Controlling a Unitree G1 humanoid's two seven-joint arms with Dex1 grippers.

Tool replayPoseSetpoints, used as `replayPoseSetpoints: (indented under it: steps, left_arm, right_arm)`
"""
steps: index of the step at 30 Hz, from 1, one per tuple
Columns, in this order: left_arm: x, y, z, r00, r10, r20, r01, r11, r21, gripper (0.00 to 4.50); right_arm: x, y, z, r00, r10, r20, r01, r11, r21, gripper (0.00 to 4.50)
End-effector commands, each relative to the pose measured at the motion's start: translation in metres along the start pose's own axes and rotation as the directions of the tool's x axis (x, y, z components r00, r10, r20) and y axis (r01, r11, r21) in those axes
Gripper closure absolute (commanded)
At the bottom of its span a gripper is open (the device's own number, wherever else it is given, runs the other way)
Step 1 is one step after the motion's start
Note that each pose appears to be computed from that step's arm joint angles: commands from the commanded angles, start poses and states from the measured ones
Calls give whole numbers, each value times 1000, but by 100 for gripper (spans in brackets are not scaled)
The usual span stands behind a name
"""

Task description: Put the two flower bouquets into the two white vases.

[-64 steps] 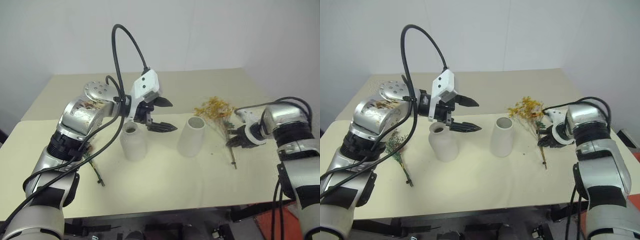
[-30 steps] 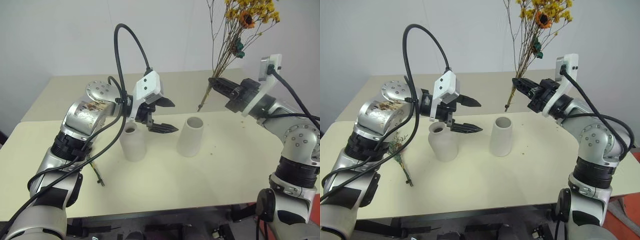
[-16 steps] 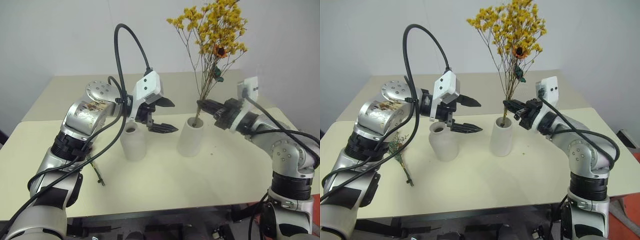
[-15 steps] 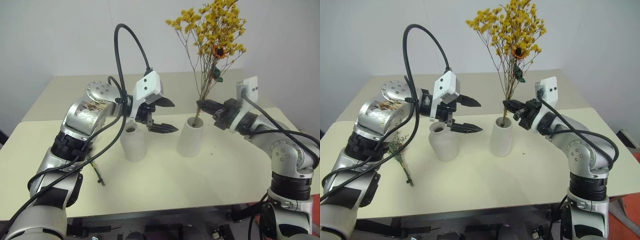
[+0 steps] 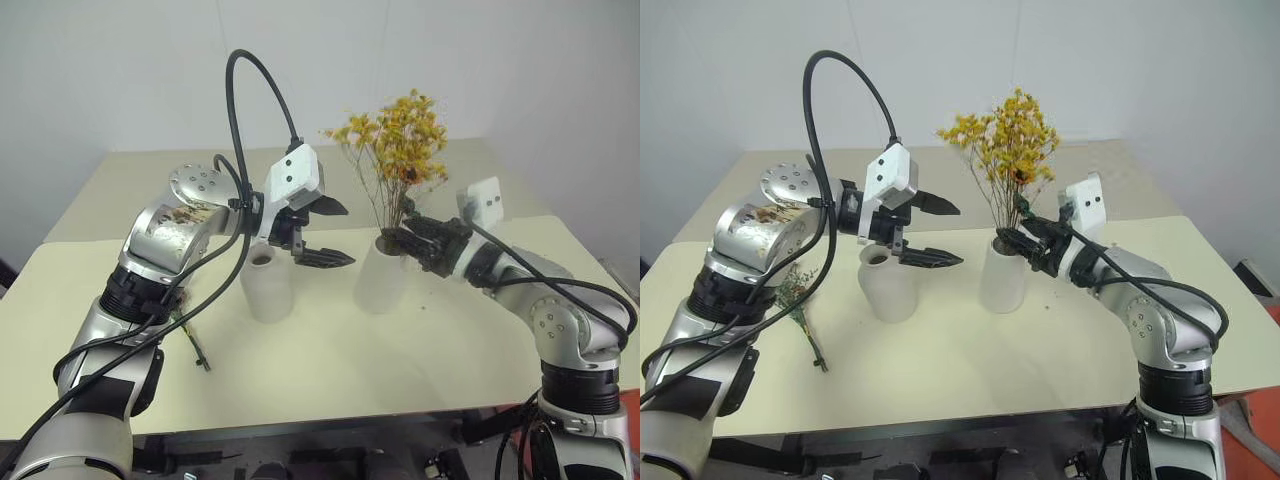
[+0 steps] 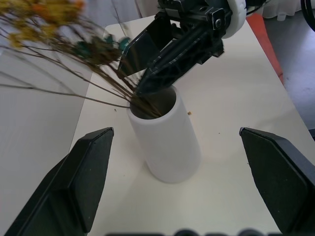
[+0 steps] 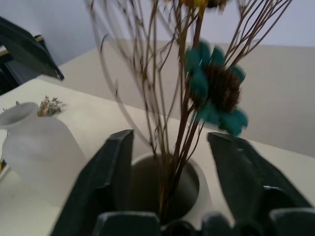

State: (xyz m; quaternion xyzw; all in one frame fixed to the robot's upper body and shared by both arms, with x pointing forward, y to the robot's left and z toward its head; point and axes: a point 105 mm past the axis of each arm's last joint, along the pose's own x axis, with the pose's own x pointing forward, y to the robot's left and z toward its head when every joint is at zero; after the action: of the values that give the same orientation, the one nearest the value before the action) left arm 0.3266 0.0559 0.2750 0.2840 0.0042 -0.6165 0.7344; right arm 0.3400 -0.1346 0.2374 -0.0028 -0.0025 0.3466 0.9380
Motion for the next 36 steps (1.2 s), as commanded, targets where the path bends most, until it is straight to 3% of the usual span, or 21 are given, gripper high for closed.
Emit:
replayPoseSetpoints:
  steps: [1,15,22,31,36]
  left_arm:
    - [-8,1,11,1000,14,14,-14,999,45,0]
    - [-25,8,5,997,80,-4,-80,997,20,0]
    - [-60,1,-5,983,181,-18,-181,976,-122,0]
    - [-128,-27,-41,881,386,-274,-458,842,-285,0]
    - [-139,-49,-56,825,412,-387,-545,761,-351,0]
  right_arm:
    - [-12,6,19,998,19,52,-16,997,-72,15]
    - [-66,8,31,974,147,-172,-184,957,-224,4]
    - [-68,35,28,933,290,-211,-336,915,-226,4]
    - [-46,62,16,898,411,-156,-436,877,-201,4]
    - [-39,67,13,889,435,-146,-457,868,-194,4]
